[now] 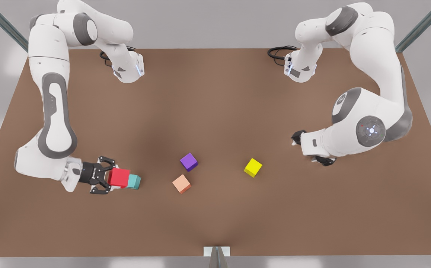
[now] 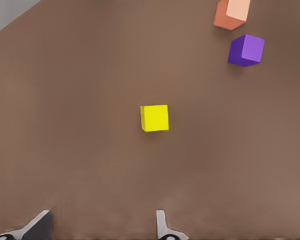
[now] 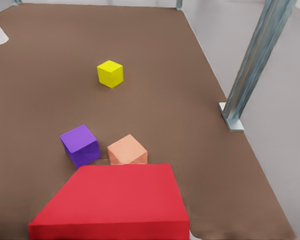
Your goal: Pick up red wooden cube and pass to hand red wooden cube and place in blue wooden cube
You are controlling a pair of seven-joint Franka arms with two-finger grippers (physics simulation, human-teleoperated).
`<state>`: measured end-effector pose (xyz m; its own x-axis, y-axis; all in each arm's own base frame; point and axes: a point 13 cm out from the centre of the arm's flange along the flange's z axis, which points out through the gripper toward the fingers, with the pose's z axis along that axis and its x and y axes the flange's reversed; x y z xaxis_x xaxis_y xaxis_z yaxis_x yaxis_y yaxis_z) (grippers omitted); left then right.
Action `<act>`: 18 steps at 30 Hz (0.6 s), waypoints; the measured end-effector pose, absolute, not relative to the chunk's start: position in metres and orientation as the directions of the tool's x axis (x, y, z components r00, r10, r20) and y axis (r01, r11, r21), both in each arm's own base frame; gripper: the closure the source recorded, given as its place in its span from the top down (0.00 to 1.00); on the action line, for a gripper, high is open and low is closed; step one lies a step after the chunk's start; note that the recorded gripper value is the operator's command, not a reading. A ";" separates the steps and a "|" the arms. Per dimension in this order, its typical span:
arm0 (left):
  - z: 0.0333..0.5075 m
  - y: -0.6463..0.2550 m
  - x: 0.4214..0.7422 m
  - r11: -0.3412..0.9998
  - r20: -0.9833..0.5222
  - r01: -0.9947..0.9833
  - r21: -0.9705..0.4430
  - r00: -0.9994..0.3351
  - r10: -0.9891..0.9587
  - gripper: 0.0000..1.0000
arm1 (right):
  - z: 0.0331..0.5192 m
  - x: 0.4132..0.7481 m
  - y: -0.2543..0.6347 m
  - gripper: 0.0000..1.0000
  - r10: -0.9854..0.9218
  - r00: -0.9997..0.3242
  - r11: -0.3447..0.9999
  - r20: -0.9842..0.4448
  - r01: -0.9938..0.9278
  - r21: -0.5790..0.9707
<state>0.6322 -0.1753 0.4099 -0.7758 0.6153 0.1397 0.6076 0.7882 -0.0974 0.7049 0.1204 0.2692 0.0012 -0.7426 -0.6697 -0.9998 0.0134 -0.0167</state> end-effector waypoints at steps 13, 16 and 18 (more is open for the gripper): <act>0.393 -0.081 0.566 0.963 0.275 0.267 -0.027 -0.924 0.264 1.00 | 0.171 0.692 0.104 0.37 -0.920 -0.354 0.321 -0.169 -0.927 0.194; 0.392 -0.092 0.560 0.967 0.293 0.246 -0.061 -0.922 0.253 1.00 | 0.156 0.687 0.099 0.37 -0.887 -0.448 0.421 -0.111 -0.884 0.202; 0.392 -0.098 0.557 0.969 0.300 0.231 -0.082 -0.922 0.245 1.00 | 0.143 0.680 0.097 0.37 -0.863 -0.500 0.477 -0.076 -0.854 0.208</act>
<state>0.5566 -0.0977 0.3923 -0.9218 0.2452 0.3003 0.2312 0.9694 -0.0820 0.6796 0.0965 0.1429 -0.5001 -0.8626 -0.0761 -0.8541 0.4768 0.2078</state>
